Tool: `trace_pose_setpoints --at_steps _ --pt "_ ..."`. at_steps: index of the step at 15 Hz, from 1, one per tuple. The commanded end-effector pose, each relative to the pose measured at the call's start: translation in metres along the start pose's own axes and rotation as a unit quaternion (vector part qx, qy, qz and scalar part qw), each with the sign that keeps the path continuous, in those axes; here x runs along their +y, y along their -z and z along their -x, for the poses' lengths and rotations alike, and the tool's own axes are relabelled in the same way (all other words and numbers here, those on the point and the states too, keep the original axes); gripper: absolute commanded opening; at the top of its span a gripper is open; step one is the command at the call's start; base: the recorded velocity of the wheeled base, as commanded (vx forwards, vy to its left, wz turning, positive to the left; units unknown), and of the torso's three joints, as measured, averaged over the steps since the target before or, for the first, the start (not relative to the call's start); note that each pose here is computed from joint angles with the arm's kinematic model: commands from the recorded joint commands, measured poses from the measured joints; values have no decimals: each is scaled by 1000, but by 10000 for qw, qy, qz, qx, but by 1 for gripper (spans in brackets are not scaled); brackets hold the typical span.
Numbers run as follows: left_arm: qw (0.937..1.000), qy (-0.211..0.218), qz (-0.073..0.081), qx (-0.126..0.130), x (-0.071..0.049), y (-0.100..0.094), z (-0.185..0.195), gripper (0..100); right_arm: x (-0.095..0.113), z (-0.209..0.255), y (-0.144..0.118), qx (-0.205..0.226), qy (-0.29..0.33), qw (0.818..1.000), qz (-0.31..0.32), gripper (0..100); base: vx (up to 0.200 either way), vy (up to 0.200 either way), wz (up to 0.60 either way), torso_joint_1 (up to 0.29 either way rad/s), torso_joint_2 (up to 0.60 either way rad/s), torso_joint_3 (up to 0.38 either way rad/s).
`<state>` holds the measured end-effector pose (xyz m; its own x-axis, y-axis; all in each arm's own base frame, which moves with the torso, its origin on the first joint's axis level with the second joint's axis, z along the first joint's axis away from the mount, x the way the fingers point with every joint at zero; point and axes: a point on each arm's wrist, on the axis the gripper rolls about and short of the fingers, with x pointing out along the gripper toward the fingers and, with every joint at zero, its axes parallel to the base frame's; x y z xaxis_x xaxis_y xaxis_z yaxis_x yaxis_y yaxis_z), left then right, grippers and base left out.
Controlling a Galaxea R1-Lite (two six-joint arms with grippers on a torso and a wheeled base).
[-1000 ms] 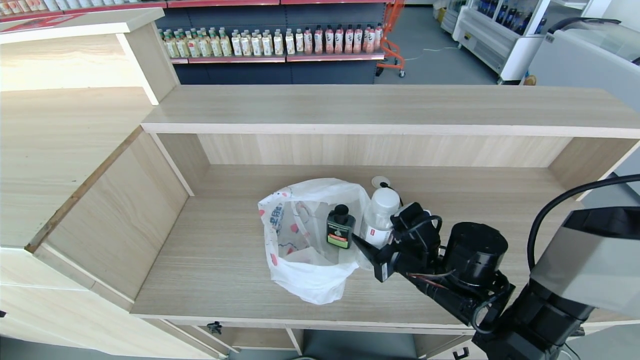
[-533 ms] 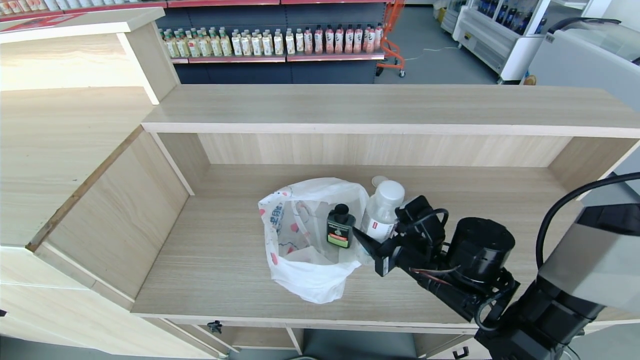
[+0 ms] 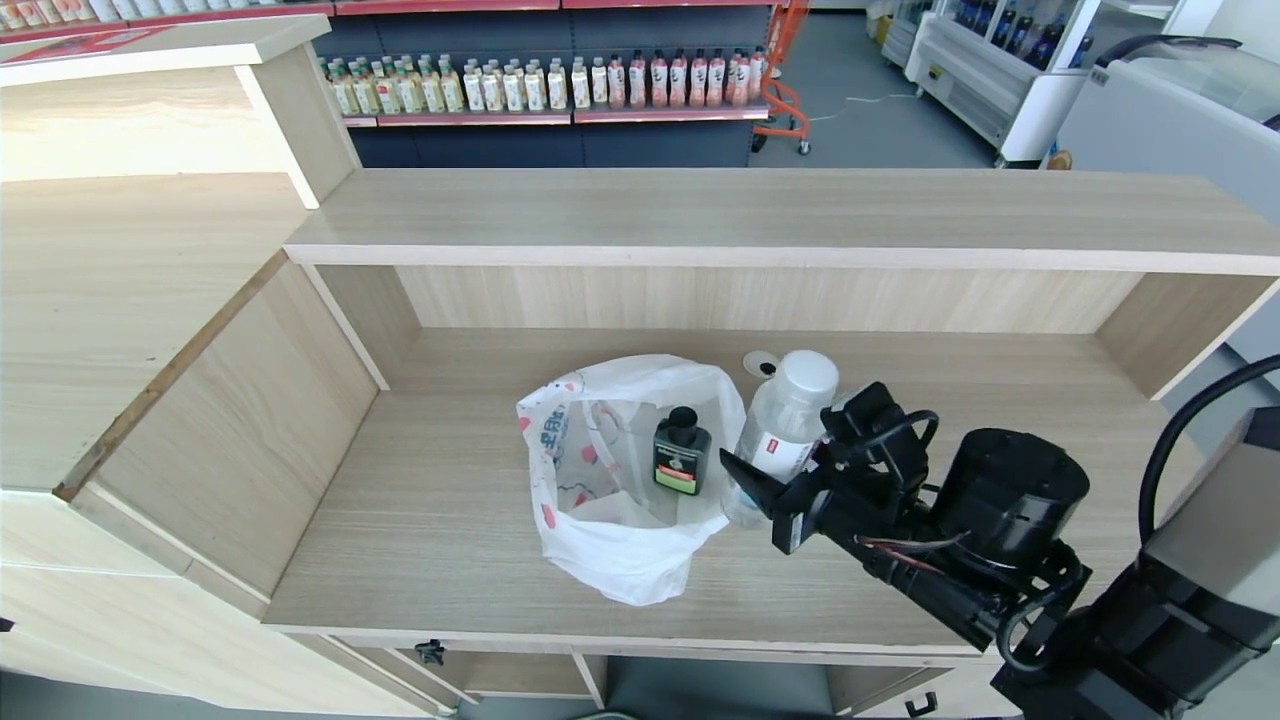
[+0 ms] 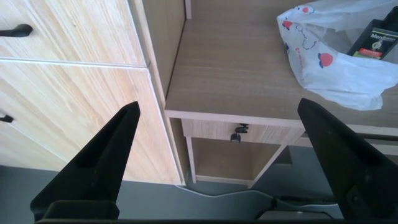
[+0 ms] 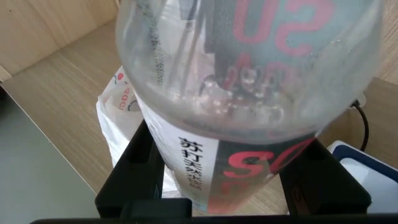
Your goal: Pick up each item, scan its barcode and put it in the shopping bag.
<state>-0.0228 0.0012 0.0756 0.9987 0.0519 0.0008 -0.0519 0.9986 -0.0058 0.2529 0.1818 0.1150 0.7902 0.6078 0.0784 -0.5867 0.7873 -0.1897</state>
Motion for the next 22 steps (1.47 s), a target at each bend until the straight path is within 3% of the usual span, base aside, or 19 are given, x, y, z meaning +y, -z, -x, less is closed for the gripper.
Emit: trace_pose_setpoints --at_steps 1,5,8,13,16,22 --pt "10000 -1 2 -3 0 0 0 100 -36 8 -21 -322 497 9982 73 0 0 0 0 0 0 0" --pt "10000 -1 2 -3 0 0 0 100 -108 -4 -43 -337 1067 9937 98 0 0 0 0 0 0 0" --pt "10000 -1 2 -3 0 0 0 100 -125 -36 -42 -474 1053 9933 -38 0 0 0 0 0 0 0" --pt "10000 -1 2 -3 0 0 0 100 -129 -78 -3 -285 580 9965 -524 0 0 0 0 0 0 0" --pt "10000 -1 2 -3 0 0 0 100 -126 -93 1 -235 211 9948 -968 0 0 0 0 0 0 0" --pt "10000 -1 2 -3 0 0 0 100 -106 -111 11 -213 -468 9916 -1191 0 0 0 0 0 0 0"
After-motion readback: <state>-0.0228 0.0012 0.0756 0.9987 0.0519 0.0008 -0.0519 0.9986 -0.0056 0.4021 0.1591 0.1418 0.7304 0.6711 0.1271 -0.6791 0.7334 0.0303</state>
